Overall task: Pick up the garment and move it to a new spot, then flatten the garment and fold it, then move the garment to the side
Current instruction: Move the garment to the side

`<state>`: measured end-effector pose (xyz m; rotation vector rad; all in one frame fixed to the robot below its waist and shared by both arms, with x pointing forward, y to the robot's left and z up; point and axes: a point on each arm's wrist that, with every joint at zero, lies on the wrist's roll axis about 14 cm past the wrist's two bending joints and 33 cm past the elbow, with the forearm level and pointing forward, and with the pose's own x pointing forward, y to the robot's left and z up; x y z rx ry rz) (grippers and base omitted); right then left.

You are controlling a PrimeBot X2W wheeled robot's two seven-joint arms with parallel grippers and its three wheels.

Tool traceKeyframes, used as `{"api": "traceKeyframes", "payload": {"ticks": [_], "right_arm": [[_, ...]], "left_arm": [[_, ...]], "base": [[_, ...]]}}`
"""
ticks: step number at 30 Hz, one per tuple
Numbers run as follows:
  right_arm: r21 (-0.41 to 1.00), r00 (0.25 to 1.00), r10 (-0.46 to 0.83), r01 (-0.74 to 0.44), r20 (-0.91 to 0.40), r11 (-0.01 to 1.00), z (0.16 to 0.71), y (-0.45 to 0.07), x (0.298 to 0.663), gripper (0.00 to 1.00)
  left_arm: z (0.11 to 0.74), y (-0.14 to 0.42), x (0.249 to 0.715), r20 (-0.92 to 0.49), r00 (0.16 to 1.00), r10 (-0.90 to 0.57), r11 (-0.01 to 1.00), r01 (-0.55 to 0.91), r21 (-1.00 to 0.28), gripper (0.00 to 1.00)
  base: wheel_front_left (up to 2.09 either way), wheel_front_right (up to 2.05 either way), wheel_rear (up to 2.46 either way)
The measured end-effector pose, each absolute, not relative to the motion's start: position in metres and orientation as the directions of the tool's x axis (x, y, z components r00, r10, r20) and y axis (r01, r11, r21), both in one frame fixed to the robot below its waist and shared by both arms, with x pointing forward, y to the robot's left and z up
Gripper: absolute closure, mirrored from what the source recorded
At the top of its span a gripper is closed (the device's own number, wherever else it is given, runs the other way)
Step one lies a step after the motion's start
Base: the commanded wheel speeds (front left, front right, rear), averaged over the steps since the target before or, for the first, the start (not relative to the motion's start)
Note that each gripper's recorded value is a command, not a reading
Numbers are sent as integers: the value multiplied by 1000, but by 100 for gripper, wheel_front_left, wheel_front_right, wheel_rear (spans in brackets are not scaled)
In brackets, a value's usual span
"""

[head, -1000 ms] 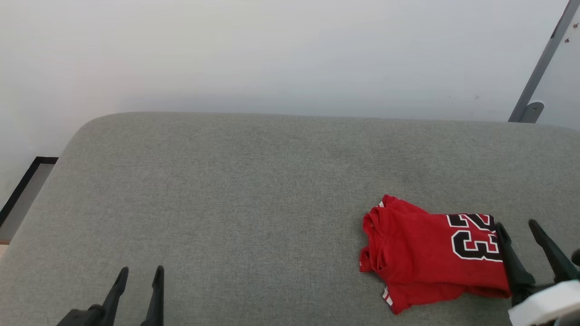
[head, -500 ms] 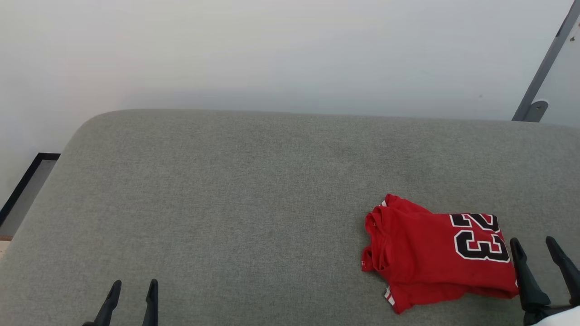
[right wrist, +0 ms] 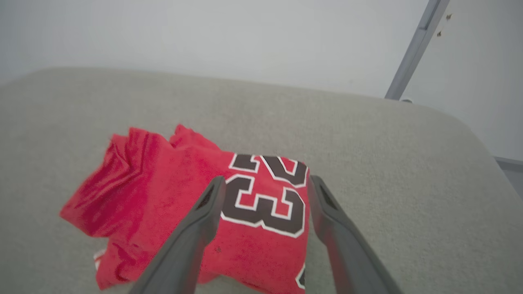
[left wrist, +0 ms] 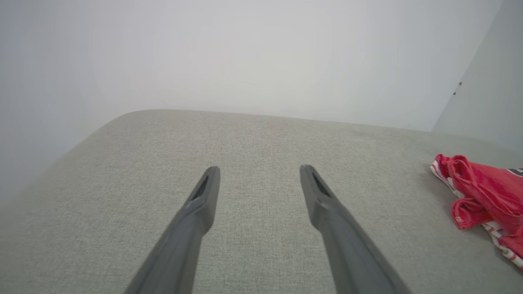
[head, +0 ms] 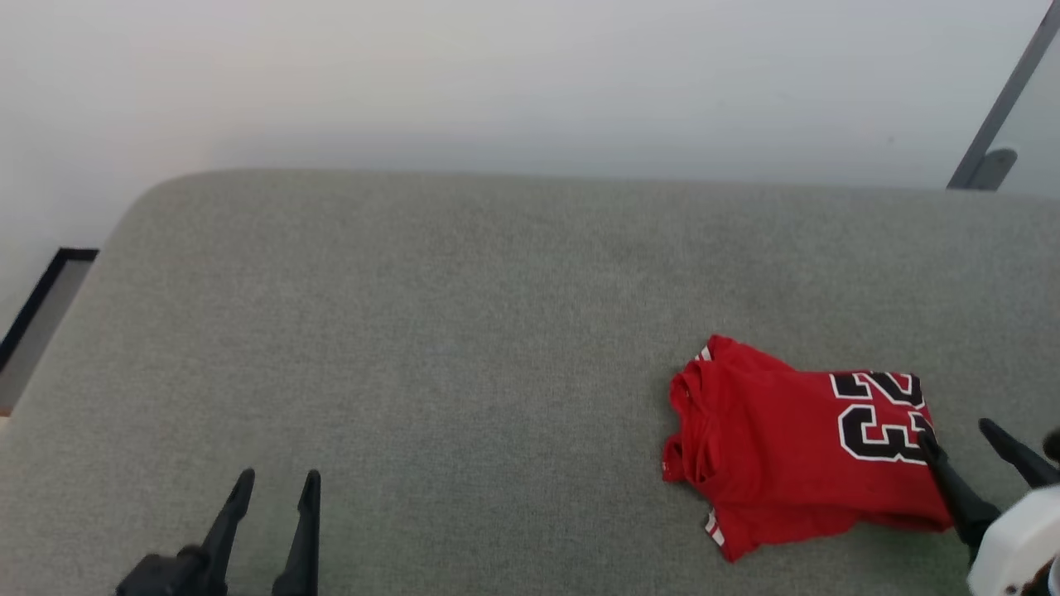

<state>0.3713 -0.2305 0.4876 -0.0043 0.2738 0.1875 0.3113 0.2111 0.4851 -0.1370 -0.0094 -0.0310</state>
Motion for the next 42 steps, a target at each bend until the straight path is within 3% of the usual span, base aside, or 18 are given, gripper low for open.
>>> {"api": "traceKeyframes", "payload": {"ticks": [4, 11, 19, 26, 27, 28, 29, 30, 36, 42], "right_arm": [[-26, 849, 180, -222, -497, 975, 462, -247, 381, 0], [-48, 670, 143, -257, -728, 965, 439, -272, 403, 0], [51, 457, 181, -283, -871, 958, 389, -256, 414, 0], [79, 394, 205, -312, -896, 947, 362, -245, 428, 0], [83, 387, 208, -314, -898, 946, 358, -244, 429, 17], [92, 381, 215, -316, -899, 944, 356, -242, 431, 58], [99, 377, 220, -315, -900, 944, 355, -241, 432, 92], [99, 377, 220, -315, -900, 944, 355, -241, 432, 100], [137, 423, 250, -280, -871, 950, 359, -239, 434, 100], [123, 541, 211, -194, -814, 973, 376, -268, 434, 100]], "left_arm": [[484, 204, 333, 7, 998, -57, 989, 58, -137, 0], [474, 192, 370, -18, 996, -88, 984, 84, -157, 0], [451, 183, 401, -71, 991, -112, 981, 99, -166, 0], [432, 184, 414, -115, 987, -114, 982, 94, -164, 0], [431, 184, 416, -118, 986, -114, 982, 93, -163, 0], [428, 184, 417, -123, 986, -115, 982, 94, -163, 0], [427, 184, 419, -126, 985, -116, 982, 95, -161, 0], [427, 184, 419, -126, 985, -116, 982, 95, -161, 0], [429, 176, 430, -112, 982, -155, 979, 137, -148, 0], [436, 151, 449, -74, 967, -245, 963, 234, -136, 0]], "base": [[0, 0, 0], [0, 0, 0], [0, 0, 0], [0, 0, 0], [0, 0, 0], [0, 0, 0], [0, 0, 0], [0, 0, 0], [0, 0, 0], [0, 0, 0]]}}
